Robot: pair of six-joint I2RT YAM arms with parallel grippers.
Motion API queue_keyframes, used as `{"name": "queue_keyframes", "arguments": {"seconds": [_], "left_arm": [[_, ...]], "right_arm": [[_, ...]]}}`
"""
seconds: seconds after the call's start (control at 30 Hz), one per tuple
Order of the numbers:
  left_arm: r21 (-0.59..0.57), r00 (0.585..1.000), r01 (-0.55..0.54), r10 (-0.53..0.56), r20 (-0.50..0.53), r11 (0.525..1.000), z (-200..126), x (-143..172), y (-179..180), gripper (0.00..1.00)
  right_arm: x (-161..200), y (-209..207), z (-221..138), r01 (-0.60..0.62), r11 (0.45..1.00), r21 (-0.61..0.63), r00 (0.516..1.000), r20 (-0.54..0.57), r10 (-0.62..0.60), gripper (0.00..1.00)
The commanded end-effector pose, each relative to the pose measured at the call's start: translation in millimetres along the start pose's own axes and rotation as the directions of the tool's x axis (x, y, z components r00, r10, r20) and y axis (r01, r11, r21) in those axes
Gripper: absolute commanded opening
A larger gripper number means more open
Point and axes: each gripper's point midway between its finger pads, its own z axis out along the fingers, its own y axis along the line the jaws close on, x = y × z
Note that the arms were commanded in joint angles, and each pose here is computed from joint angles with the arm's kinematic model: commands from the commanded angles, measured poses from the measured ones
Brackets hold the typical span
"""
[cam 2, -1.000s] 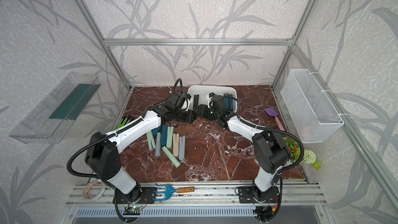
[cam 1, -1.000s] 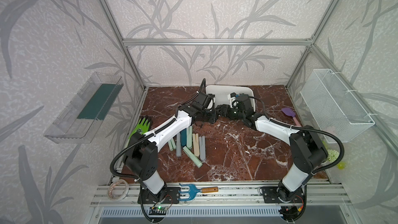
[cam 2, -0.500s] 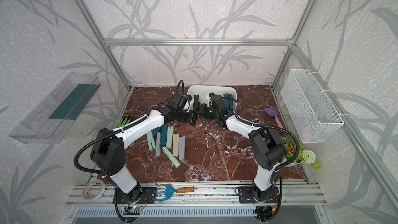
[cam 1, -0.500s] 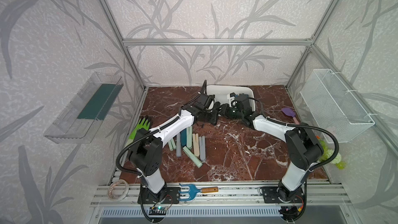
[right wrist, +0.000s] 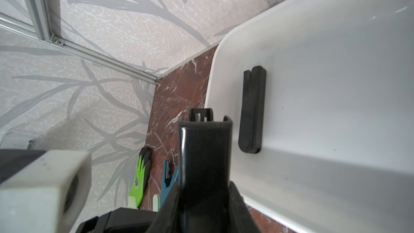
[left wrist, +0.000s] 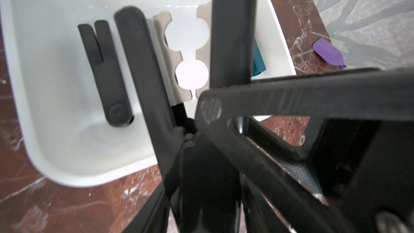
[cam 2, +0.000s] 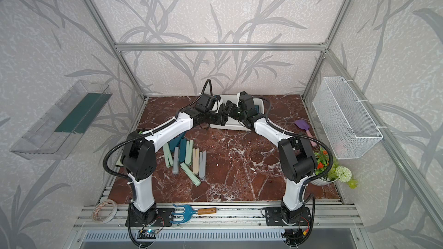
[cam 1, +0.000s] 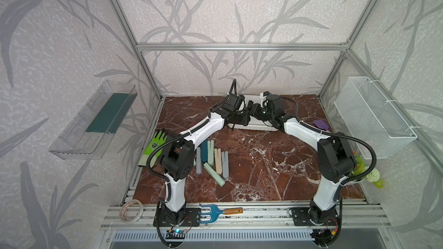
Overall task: Put the pruning pliers into the storage box
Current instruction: Place the pruning pliers in the storage box.
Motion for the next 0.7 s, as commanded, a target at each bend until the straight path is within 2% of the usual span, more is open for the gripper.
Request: {"name": "queue_keyframes", "arguments": {"seconds": [0.0, 0.13, 0.37, 0.67], "left_arm": [[0.077, 0.998, -0.036, 0.031, 0.062, 0.996, 10.2, -27.1, -14.7, 0.55], [0.069, 0.999, -0.021, 0.017, 0.050, 0.997, 24.8, -31.0, -3.0, 0.57], [0.059, 0.998, 0.000, -0.004, 0.065, 0.998, 30.8, -40.2, 11.4, 0.62], [0.028, 0.997, 0.034, -0.036, 0.071, 0.999, 39.0, -51.4, 29.4, 0.62]], "right_arm": [[0.4, -9.7, 12.2, 0.047, 0.998, 0.036, 0.999, -0.028, -0.046, 0.00], [-10.1, -28.1, 21.0, 0.045, 0.997, 0.067, 0.999, -0.024, -0.044, 0.00], [-14.0, -46.1, 35.3, 0.041, 0.997, 0.069, 0.999, -0.034, -0.038, 0.00], [-21.1, -73.2, 50.8, 0.009, 0.996, 0.083, 1.000, -0.025, -0.007, 0.00]]}}
